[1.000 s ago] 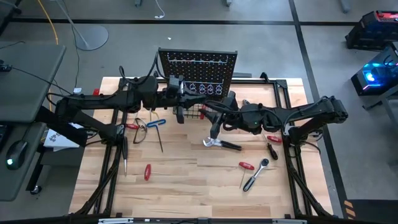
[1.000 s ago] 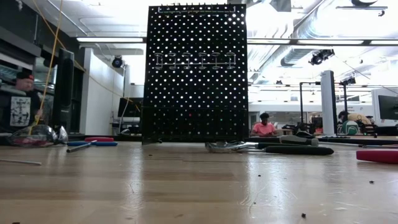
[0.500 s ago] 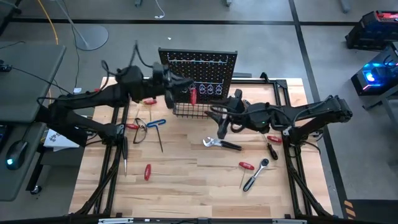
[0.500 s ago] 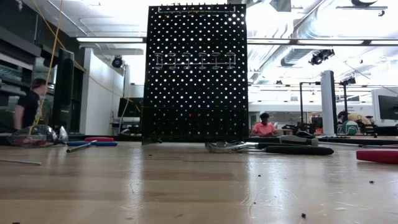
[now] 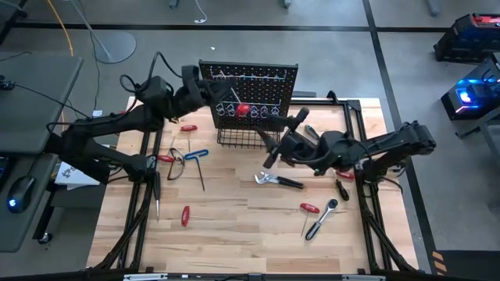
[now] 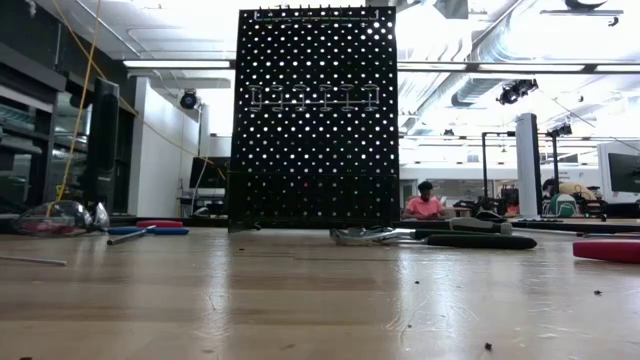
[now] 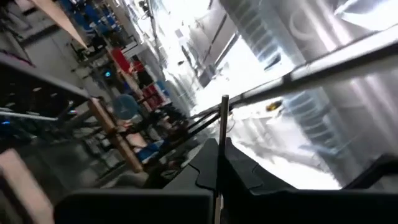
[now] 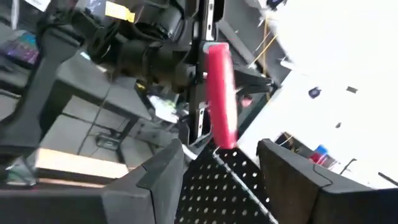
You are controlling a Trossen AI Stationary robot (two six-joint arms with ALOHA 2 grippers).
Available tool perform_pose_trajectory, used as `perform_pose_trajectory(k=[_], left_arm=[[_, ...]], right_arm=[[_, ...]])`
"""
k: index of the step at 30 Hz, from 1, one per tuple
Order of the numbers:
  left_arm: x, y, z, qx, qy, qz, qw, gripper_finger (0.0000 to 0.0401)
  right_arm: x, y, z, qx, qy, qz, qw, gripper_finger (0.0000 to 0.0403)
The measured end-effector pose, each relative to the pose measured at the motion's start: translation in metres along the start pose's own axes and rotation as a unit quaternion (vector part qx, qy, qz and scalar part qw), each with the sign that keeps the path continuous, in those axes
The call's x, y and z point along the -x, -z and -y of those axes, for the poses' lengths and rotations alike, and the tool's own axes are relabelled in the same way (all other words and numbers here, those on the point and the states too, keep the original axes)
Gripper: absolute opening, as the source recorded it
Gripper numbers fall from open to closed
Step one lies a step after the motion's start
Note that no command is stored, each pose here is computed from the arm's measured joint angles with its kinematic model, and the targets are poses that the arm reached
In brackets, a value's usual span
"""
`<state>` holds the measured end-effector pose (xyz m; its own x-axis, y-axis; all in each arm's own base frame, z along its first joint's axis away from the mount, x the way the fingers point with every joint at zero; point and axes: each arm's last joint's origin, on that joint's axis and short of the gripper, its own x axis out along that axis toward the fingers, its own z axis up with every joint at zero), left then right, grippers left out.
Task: Hang tools onto peg board
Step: Hang the middle left red allen wrench on the pegboard
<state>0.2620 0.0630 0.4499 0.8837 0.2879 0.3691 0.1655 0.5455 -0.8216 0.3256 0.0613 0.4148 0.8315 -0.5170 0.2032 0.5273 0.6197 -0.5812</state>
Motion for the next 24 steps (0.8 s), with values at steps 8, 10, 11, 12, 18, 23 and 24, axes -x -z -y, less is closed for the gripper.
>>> perform_pose_trajectory(k=[8,10,11,12,18,23,24], left_arm=[[-0.006,0.006,-0.004,0.038,0.0,0.015,0.999,0.0],[-0.007,0.009,-0.005,0.04,-0.003,0.013,0.999,0.0],[-0.008,0.01,-0.006,0.041,-0.005,0.011,0.999,0.0],[-0.008,0.012,-0.006,0.042,-0.006,0.01,0.999,0.0],[-0.01,0.02,-0.006,0.046,-0.013,0.013,0.999,0.0],[-0.011,0.024,-0.006,0.048,-0.013,0.013,0.999,0.0],[-0.011,0.024,-0.005,0.049,-0.011,0.014,0.999,0.0]], right_arm=[[-0.01,0.002,-0.006,0.017,0.028,0.018,0.999,0.0197],[-0.011,0.001,-0.005,0.018,0.039,0.025,0.999,0.0197],[-0.011,0.001,-0.004,0.021,0.041,0.026,0.999,0.0197],[-0.012,0.001,-0.003,0.022,0.044,0.027,0.998,0.0197],[-0.015,0.003,-0.002,0.013,0.036,0.041,0.998,0.0197],[-0.019,0.006,0.001,-0.008,0.039,0.04,0.998,0.0197],[-0.019,0.007,0.002,-0.012,0.04,0.04,0.998,0.0197]])
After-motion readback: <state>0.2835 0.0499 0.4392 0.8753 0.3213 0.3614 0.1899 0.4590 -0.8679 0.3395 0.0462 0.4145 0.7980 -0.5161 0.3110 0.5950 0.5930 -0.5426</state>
